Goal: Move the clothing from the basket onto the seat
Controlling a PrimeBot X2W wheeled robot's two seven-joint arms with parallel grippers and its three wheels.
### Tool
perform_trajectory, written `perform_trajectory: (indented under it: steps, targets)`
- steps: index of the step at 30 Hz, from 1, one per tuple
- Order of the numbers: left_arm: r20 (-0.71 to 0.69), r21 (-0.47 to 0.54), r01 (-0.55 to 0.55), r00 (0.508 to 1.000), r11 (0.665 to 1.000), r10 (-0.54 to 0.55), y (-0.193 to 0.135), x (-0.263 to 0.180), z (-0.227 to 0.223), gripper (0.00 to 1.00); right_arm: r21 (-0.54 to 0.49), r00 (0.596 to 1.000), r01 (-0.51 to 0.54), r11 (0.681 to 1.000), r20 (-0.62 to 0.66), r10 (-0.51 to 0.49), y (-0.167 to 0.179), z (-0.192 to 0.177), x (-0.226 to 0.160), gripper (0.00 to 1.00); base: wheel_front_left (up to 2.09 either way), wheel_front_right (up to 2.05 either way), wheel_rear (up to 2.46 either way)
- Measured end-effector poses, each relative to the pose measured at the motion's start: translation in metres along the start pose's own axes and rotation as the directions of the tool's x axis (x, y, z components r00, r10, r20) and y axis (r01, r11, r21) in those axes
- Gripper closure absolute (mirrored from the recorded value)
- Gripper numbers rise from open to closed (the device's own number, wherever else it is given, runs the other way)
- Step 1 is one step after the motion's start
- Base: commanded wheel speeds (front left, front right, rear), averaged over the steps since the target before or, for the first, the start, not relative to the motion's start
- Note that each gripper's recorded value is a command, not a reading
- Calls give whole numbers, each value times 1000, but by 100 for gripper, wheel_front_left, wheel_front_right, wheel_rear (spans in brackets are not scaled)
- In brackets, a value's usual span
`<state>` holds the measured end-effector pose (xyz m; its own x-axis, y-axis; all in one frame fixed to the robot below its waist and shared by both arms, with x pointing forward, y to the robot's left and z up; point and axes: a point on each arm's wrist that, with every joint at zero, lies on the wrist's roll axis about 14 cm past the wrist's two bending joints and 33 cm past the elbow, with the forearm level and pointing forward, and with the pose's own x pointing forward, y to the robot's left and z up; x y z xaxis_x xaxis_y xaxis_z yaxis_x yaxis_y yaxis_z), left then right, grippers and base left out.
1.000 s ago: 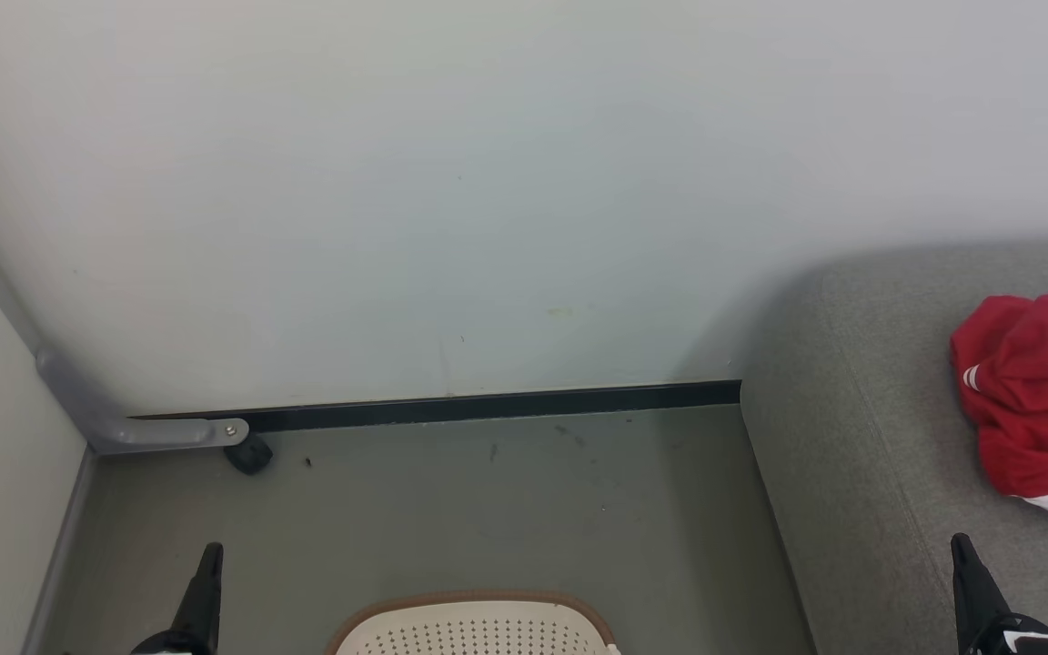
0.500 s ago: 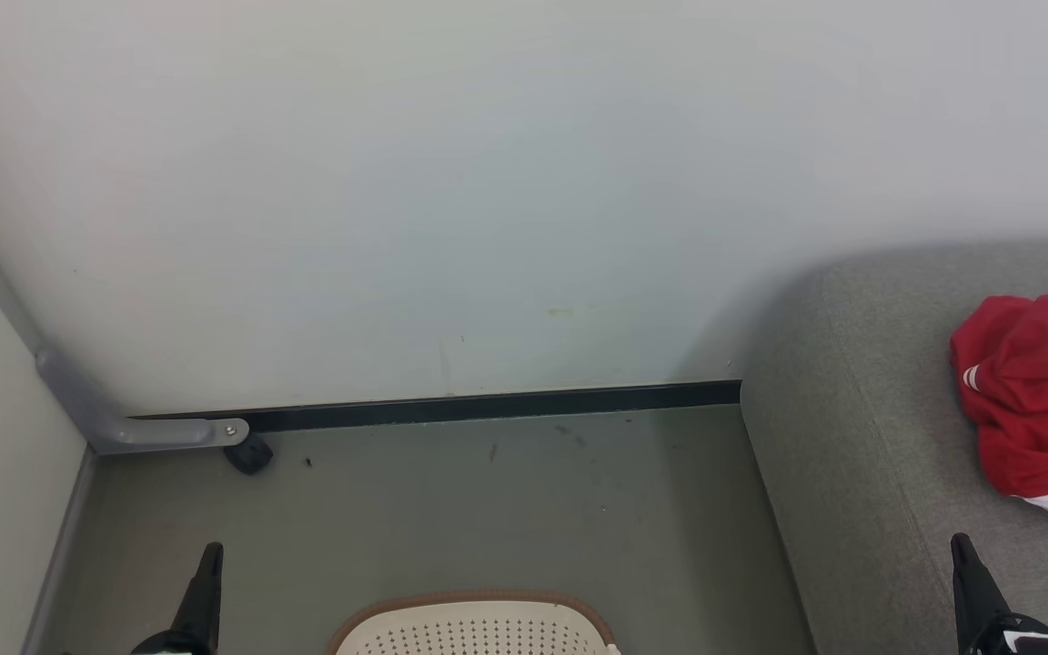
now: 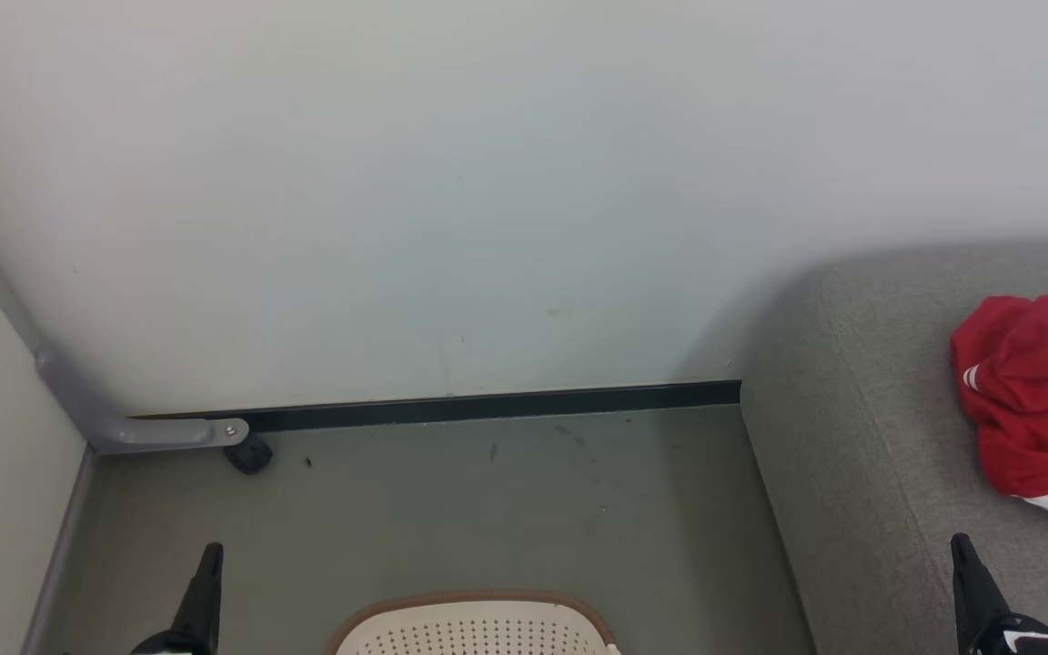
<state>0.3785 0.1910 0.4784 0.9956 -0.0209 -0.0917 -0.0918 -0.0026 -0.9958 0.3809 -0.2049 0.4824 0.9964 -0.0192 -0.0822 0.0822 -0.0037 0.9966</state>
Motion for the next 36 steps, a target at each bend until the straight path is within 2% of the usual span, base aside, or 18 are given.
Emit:
perform_trajectory:
  steps: [36]
  targets:
    - [0,0,0,1000,1000,0,0,0,0,100,0,1000,0,1000,0,0,0,0,0,100,0,0,0]
